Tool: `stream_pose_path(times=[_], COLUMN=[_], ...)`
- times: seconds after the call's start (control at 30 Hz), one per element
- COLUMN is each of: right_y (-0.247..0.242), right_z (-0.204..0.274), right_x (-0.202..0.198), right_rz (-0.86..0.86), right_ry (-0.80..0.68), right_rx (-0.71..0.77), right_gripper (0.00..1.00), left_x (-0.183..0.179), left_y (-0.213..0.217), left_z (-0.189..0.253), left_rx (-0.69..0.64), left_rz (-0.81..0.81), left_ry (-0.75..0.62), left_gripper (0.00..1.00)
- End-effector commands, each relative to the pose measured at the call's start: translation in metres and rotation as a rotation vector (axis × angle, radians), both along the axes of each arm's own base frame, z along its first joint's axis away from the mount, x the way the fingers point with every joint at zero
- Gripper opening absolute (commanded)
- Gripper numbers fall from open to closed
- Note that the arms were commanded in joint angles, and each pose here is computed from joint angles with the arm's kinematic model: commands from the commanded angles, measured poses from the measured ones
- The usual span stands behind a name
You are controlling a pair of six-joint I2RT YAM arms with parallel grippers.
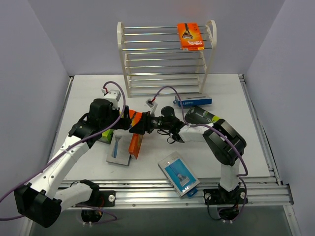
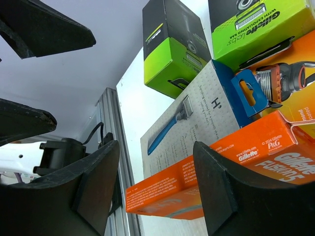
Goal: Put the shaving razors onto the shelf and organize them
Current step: Grab a shaving razor with the left arm
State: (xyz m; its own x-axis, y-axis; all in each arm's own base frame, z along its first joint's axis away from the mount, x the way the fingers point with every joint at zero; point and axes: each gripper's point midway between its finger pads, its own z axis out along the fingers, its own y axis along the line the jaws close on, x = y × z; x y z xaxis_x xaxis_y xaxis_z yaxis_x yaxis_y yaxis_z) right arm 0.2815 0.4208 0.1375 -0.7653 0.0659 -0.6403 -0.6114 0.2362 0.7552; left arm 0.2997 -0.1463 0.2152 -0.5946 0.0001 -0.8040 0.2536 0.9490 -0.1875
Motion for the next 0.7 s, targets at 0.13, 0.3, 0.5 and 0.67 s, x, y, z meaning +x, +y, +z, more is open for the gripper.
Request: stream_pose_path(times=[0.13, 0.3, 0.5, 0.67], right_y=[-0.009, -0.017, -0.035, -0.077], right_z=[0.05, 0.059, 0.075, 0.084], right_x=[0.018, 0.025, 0.031, 0.036], right_rz=[-0.037, -0.051, -0.086, -0.16], right_ry=[-0.095, -0.105, -0.123, -0.145], right_rx=[0.058, 0.074, 0.092, 0.094], right_gripper=[0.6, 0.6, 0.61, 0.61], left_x=[0.004, 0.004, 0.005, 0.002], left_y=[0.0, 0.0, -0.006, -0.027], left_z=[0.023, 0.023, 0.019, -0.001], left_rx=[-0.027, -0.025, -0.033, -0.044], left_rz=[0.012, 0.012, -0.015, -0.124], left_ry=[-0.066, -0.065, -0.051, 0.032], left_gripper=[0.94, 0.94, 0.94, 0.94])
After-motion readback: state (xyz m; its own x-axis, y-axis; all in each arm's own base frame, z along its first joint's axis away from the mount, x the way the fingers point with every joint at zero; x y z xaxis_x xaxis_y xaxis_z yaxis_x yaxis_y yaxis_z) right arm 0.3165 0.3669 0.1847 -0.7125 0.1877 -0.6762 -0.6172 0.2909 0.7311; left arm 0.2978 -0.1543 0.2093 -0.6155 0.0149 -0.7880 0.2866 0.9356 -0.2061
